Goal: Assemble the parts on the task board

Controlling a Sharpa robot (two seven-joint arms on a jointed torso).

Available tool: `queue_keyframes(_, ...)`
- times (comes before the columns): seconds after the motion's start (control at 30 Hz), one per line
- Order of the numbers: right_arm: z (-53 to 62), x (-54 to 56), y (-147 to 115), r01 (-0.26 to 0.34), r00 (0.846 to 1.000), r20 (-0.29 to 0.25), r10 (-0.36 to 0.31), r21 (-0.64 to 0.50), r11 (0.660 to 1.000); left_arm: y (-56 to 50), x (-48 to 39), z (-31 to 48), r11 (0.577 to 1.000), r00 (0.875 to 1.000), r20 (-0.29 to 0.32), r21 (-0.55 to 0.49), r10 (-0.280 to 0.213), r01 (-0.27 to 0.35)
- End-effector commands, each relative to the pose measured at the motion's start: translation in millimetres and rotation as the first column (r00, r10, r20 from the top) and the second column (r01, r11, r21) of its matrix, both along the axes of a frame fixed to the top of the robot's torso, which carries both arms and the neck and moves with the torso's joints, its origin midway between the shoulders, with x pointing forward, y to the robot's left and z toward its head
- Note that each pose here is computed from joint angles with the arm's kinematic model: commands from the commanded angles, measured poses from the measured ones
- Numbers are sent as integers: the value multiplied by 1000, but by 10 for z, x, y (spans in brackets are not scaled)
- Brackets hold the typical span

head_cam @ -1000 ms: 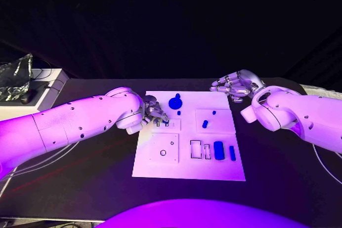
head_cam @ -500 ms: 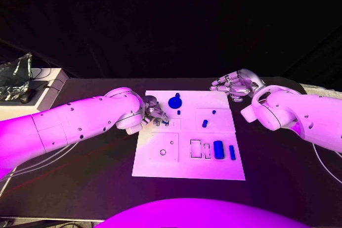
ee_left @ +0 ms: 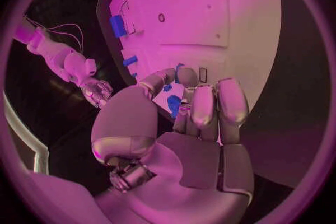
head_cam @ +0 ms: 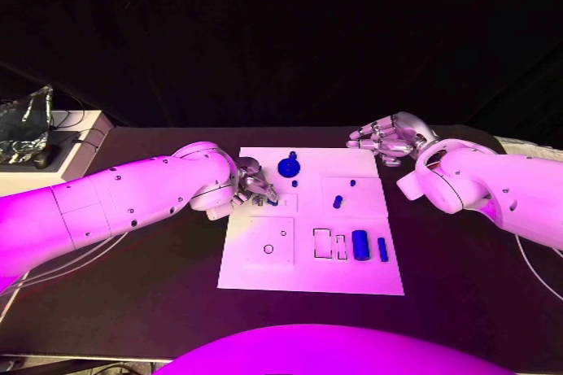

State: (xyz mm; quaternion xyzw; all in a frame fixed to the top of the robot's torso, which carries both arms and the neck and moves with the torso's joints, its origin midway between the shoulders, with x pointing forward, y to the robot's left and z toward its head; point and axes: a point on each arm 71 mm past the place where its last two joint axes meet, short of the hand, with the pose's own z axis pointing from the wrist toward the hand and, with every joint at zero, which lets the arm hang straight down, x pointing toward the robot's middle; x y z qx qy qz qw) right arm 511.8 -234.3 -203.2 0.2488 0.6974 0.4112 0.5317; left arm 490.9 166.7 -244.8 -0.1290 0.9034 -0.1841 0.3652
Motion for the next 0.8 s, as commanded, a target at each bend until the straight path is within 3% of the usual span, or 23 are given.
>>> queue_keyframes(0.03,3,-7,16,-21,1000,6,21,-1,1000,-7,-42,-53,999,998,-47,29,-37,38)
queue_keyframes(0.8,0,-4,20,-22,1000,5,22,-2,1000,-32,-45,-76,999,996,-86,26,-39,41)
